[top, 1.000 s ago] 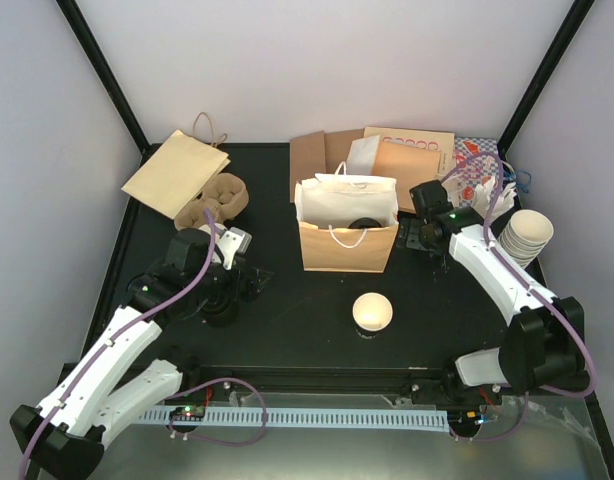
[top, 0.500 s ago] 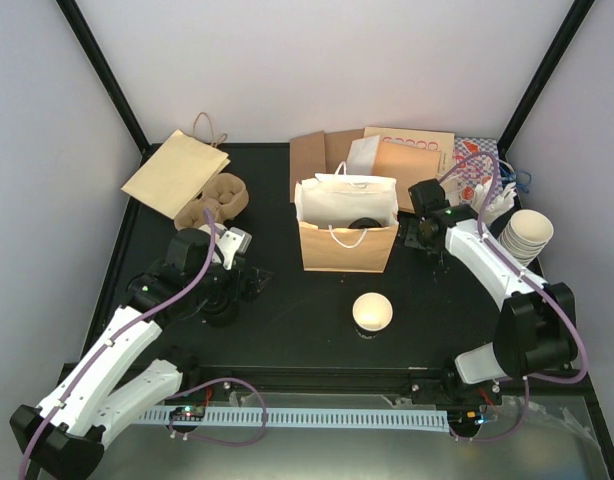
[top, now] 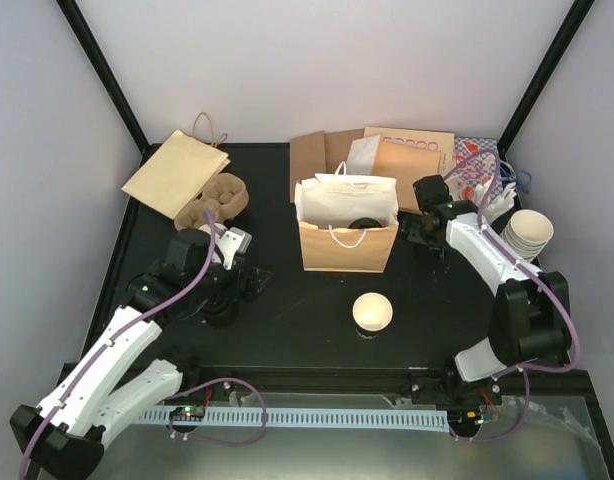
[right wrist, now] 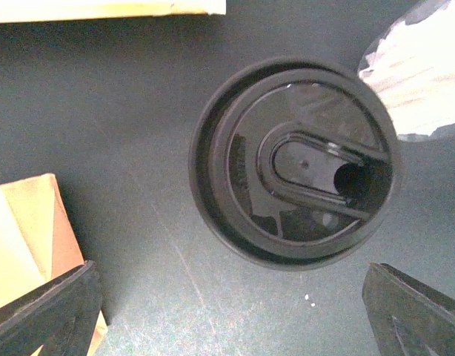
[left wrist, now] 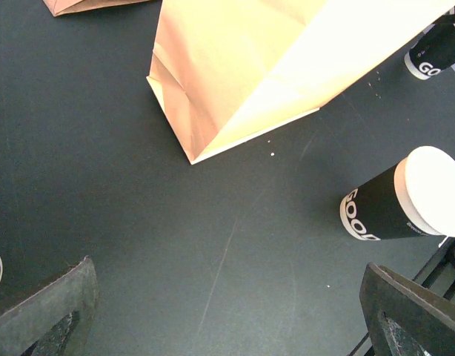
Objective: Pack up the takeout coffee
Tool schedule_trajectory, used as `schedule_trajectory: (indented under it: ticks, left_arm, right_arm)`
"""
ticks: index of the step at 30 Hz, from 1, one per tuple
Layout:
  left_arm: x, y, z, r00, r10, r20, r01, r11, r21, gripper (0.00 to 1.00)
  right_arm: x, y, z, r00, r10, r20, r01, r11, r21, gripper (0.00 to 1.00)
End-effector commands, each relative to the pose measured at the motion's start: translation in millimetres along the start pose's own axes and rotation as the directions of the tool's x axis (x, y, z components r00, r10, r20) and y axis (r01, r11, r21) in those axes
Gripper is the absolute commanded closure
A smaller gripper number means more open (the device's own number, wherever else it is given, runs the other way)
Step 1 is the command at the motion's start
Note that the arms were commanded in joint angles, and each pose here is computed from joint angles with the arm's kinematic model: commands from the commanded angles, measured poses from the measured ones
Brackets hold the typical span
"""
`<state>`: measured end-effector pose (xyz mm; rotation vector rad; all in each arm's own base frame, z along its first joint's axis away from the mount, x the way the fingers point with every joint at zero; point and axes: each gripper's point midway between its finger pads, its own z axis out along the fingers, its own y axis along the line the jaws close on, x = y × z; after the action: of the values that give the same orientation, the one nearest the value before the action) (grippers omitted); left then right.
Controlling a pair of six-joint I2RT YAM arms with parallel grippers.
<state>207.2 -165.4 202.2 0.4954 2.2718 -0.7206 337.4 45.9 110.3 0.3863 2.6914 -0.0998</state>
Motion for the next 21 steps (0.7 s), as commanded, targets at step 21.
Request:
schedule_trajectory:
  ticks: [21]
  left_arm:
    - [-9, -5, -4, 0.999, 0.014, 0.039, -0.015, 1.0, 0.013, 0.01]
  right_arm:
    - [-40, -19, 9, 0.989, 0.142, 0.034, -0.14, 0.989, -0.057, 0.08]
